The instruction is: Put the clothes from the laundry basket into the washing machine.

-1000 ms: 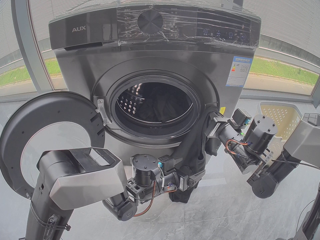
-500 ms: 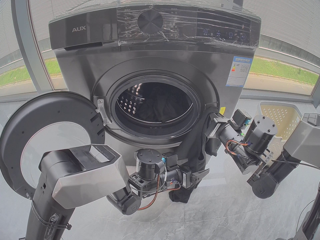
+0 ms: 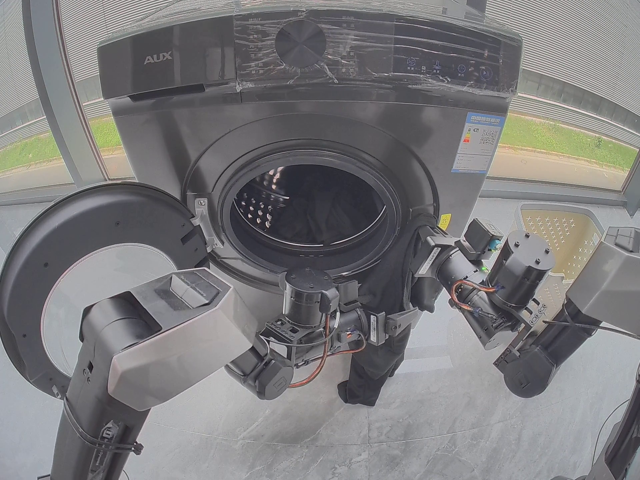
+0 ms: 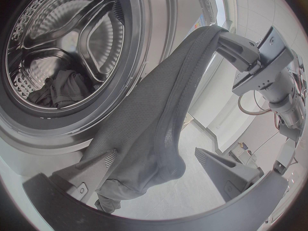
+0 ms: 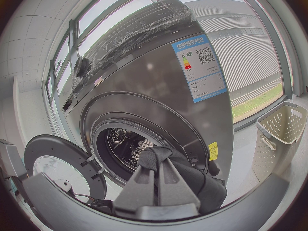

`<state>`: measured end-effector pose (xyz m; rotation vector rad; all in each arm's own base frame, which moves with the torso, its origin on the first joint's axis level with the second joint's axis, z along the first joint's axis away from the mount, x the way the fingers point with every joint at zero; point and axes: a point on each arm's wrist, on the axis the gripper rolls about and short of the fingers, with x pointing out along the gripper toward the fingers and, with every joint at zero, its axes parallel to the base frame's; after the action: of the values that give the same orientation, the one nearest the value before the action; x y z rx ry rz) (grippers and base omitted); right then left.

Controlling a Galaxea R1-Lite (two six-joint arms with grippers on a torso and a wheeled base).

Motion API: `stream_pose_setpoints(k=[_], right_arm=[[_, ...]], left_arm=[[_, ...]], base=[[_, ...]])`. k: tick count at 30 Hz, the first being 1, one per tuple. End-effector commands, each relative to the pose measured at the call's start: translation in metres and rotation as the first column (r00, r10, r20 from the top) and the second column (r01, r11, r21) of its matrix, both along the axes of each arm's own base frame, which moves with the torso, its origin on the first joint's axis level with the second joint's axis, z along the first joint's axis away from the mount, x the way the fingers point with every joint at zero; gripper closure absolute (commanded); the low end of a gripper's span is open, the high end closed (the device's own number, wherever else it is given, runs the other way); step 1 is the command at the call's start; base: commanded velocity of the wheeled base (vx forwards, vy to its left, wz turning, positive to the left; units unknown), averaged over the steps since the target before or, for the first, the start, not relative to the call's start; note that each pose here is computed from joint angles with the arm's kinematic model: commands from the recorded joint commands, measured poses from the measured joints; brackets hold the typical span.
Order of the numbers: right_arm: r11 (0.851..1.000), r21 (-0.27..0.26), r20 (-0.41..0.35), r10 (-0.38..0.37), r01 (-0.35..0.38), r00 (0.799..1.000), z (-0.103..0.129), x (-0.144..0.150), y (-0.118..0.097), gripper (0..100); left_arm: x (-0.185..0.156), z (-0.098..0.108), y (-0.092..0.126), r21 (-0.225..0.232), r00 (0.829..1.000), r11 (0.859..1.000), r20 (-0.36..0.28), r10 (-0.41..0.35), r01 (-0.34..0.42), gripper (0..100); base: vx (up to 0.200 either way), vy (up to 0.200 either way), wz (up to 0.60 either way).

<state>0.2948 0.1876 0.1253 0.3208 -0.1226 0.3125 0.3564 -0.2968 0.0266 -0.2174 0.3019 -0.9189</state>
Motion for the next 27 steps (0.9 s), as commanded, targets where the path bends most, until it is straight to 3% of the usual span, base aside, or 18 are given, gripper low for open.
stream_pose_setpoints(k=[1, 10, 11, 22, 27], right_arm=[[1.0, 0.006, 0.01, 0.002, -0.002, 1.0, 0.001, 0.0, 0.0, 100], [1.0, 0.007, 0.011, 0.005, -0.005, 1.0, 0.002, -0.001, 0.001, 100], [1.0, 0.007, 0.011, 0.003, -0.003, 1.0, 0.002, -0.001, 0.0, 100], [1.0, 0.006, 0.008, 0.003, -0.003, 1.0, 0.001, 0.0, 0.001, 100], [1.0, 0.007, 0.008, -0.003, 0.003, 1.0, 0.001, 0.001, -0.001, 100]], left_arm=[[0.005, 0.002, -0.006, -0.008, 1.0, 1.0, 0.01, -0.013, 0.013, 0], [0.008, -0.002, -0.015, 0.004, 1.0, 1.0, 0.0, -0.015, 0.015, 0], [0.008, -0.005, -0.018, 0.008, 1.0, 1.0, 0.003, -0.017, 0.017, 100], [0.011, 0.0, -0.014, -0.002, 0.999, 1.0, 0.023, 0.024, -0.024, 100], [0.004, 0.021, 0.005, -0.008, 0.999, 0.999, 0.032, 0.044, -0.043, 100]], base=[[0.0, 0.0, 0.0], [0.0, 0.0, 0.0], [0.0, 0.0, 0.0], [0.0, 0.0, 0.0], [0.0, 0.0, 0.0]])
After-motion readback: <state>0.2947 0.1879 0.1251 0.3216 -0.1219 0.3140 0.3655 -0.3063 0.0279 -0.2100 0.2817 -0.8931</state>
